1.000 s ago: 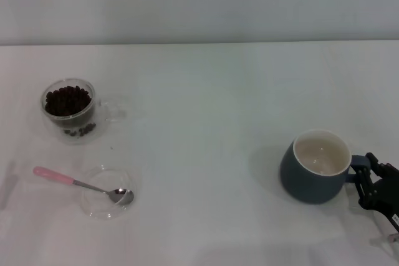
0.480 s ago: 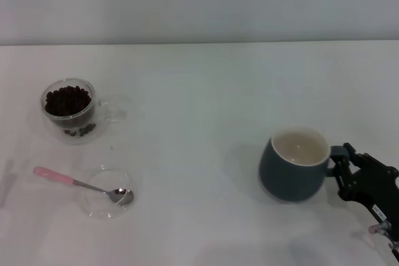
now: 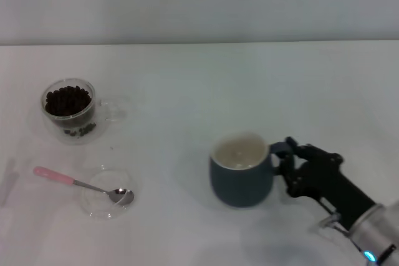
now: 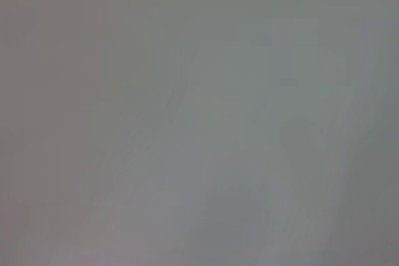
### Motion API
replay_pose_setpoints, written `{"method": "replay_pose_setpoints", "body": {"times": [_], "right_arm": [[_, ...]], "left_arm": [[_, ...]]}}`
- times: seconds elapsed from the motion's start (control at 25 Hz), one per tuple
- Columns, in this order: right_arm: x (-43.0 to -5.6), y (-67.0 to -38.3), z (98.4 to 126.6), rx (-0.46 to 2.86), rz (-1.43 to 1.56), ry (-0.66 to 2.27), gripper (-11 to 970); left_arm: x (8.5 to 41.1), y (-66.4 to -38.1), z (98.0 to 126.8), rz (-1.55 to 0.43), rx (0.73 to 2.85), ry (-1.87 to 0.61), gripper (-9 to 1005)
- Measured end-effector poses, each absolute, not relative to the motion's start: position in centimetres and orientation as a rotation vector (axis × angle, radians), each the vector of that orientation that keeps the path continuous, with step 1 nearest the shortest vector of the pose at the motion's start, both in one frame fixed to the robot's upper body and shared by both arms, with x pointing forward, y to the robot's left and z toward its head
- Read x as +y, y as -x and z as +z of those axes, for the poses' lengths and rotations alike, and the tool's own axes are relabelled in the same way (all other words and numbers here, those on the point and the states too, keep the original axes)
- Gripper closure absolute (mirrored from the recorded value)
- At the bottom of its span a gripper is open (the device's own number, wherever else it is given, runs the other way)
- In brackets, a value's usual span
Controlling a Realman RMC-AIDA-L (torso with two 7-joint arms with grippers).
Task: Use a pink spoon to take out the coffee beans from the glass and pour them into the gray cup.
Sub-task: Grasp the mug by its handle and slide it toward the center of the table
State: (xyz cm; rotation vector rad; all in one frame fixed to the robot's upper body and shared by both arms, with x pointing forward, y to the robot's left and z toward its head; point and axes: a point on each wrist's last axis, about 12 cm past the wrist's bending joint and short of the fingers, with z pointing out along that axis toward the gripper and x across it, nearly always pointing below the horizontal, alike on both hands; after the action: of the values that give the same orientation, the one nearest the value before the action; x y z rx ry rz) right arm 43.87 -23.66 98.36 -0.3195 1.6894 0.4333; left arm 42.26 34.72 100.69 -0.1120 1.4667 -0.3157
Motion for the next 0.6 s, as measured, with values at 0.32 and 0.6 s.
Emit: {"method": "replay_pose_setpoints", "body": {"times": [0.32,0.6], "right_arm": [[-21.1,-44.8,98.7,1.684,0.502,0.455,779],[-20.6,-45.2,98.6,1.702,0.509,0.477,784]], "left_arm": [[34.5,-42.3,100.6,-0.323,1.47,0.105,107],[34.5,-42.3,100.7,-0.328,1.465,0.099,108]]}}
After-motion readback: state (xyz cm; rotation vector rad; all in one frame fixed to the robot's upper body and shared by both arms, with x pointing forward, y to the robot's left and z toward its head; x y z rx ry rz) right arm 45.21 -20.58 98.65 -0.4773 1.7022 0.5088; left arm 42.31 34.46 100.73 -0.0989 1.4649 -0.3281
